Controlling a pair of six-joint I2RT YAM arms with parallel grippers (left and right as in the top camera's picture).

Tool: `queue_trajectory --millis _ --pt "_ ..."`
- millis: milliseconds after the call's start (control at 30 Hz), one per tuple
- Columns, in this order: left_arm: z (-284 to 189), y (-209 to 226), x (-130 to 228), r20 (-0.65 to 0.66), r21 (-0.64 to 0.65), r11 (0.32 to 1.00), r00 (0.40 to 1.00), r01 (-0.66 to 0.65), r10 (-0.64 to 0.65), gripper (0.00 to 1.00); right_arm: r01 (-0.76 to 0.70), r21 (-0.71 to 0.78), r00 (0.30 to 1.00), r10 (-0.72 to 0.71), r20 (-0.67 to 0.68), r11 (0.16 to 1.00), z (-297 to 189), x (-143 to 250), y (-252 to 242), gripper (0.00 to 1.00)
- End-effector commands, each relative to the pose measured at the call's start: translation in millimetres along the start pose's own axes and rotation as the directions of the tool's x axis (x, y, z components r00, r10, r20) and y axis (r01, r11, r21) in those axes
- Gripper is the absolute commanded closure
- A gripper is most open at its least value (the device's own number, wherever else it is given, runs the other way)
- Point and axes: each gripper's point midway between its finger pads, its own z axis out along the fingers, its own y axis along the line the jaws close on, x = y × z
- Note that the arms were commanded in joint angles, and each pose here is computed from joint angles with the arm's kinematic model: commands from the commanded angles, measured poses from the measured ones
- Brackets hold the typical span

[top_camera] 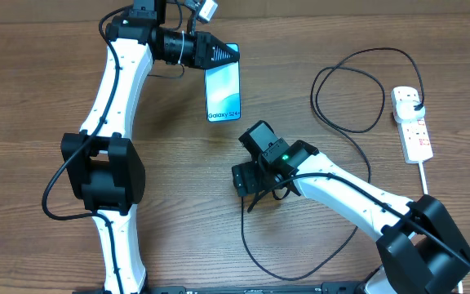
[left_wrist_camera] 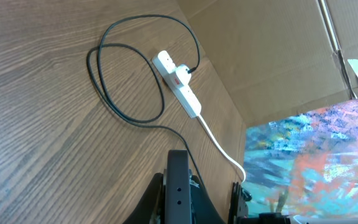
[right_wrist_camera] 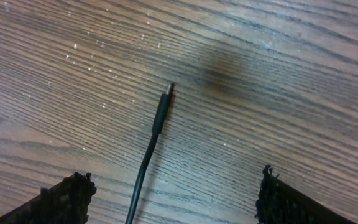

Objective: Plug charger to phone and switch on socket
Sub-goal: 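Move the right gripper down to the black cable end on the table, then close the right gripper on the black cable's connector end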

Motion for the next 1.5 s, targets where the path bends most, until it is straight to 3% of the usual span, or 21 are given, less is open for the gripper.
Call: queue_trajectory --millis 0,300,467,767,800,1333,1467 --pt "-4.1 -11.0 -7.8 0.019 0.046 0.999 1.0 -0.006 0.005 0.96 -0.022 -0.013 1.0 0.022 -0.001 1.0 2.8 -3.7 6.7 0.13" --pt "-5.5 -10.2 -11.1 0.029 0.044 0.999 1.0 -0.012 0.011 0.96 -0.006 -0.008 0.999 0.006 -0.036 1.0 20.3 10.9 29.3 0.14" --pt "-13.3 -5.6 -13.3 0.043 0.035 0.999 0.999 -0.007 0.005 0.96 -0.122 -0.003 0.992 0.122 -0.027 0.993 23.8 7.6 29.7 0.33" --pt "-39.0 9.1 -24.5 0.099 0.014 0.995 0.99 0.104 -0.105 0.96 -0.122 0.002 0.992 0.122 -0.014 0.993 38.5 2.9 29.7 0.34" --pt "-40.4 9.9 -24.8 0.102 0.013 0.994 0.989 0.106 -0.107 0.96 -0.122 0.005 0.992 0.122 -0.014 0.993 40.0 2.8 29.3 0.38" --pt "-42.5 10.9 -25.1 0.105 0.012 0.994 0.988 0.112 -0.113 0.96 -0.172 0.035 0.985 0.171 0.027 0.985 46.0 -10.0 15.1 0.46" --pt "-42.5 10.9 -25.1 0.105 0.012 0.994 0.988 0.112 -0.113 0.96 -0.2 0.054 0.979 0.197 0.048 0.978 45.4 -14.7 7.8 0.52"
